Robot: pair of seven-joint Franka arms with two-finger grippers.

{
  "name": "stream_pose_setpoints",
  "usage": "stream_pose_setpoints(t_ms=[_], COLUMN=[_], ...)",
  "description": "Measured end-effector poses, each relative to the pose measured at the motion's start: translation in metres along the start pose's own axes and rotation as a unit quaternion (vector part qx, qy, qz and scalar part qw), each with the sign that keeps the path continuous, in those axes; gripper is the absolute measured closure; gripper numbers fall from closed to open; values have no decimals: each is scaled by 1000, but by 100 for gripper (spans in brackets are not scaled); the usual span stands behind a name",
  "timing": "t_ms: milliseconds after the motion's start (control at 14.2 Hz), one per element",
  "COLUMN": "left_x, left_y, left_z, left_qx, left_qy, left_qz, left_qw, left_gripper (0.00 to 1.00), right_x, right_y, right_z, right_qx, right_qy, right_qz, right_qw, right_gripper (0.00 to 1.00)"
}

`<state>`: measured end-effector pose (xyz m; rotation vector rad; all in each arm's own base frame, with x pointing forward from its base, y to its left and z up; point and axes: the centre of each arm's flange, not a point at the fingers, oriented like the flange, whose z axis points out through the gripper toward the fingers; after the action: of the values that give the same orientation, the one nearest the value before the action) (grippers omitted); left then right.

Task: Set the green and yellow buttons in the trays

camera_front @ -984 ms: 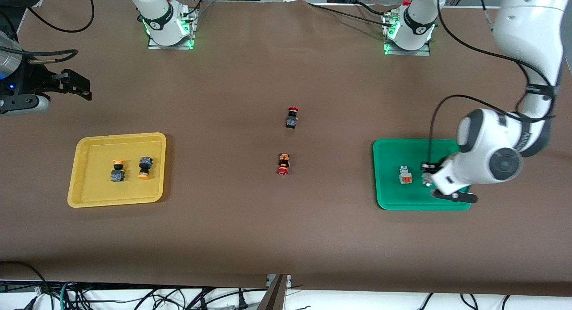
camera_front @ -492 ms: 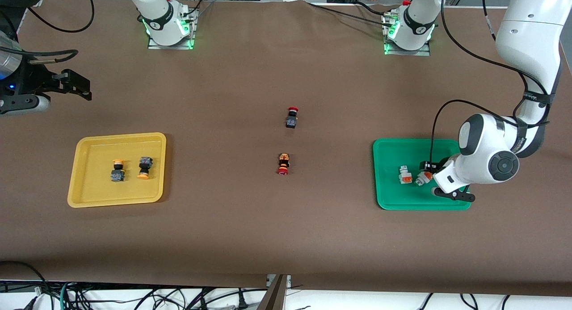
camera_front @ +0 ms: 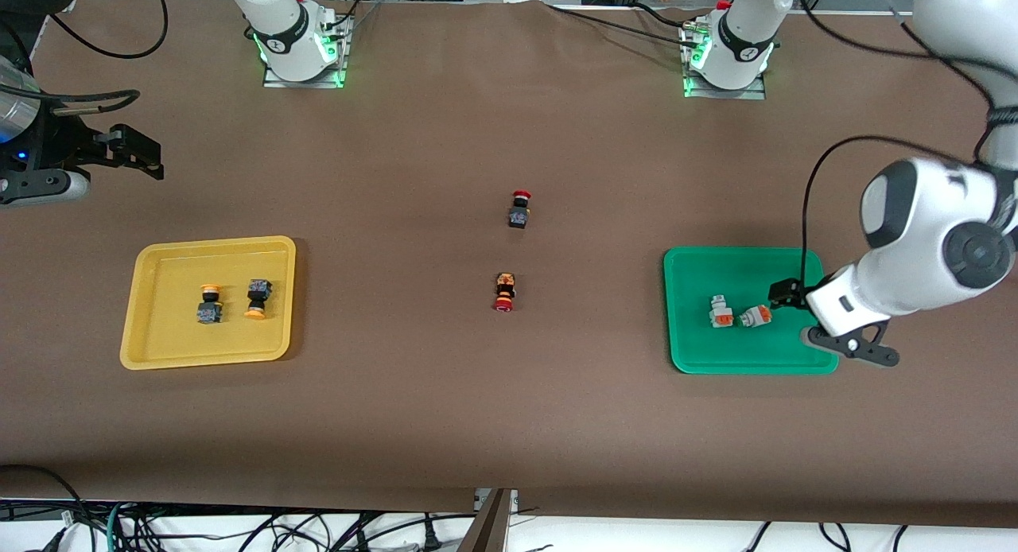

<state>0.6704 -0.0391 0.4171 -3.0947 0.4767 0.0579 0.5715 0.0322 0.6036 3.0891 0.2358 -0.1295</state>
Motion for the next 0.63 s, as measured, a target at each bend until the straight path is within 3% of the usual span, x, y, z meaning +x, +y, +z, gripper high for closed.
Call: stream_pose_setpoints(t_ms=[351,632], left_x=[-32,-34], left_y=[45,80], left_z=[-156,-184], left_qx=[32,39], left_qy=[40,54], left_qz=[21,63], left_qw=[998,996], left_gripper=[0,0], right_x=[1,1], right_y=[0,0], right_z=[2,2], right_qx=[0,0], right_qy=[-2,-2], right_qz=[0,0], right_qw=[1000,1000], right_gripper=[0,0])
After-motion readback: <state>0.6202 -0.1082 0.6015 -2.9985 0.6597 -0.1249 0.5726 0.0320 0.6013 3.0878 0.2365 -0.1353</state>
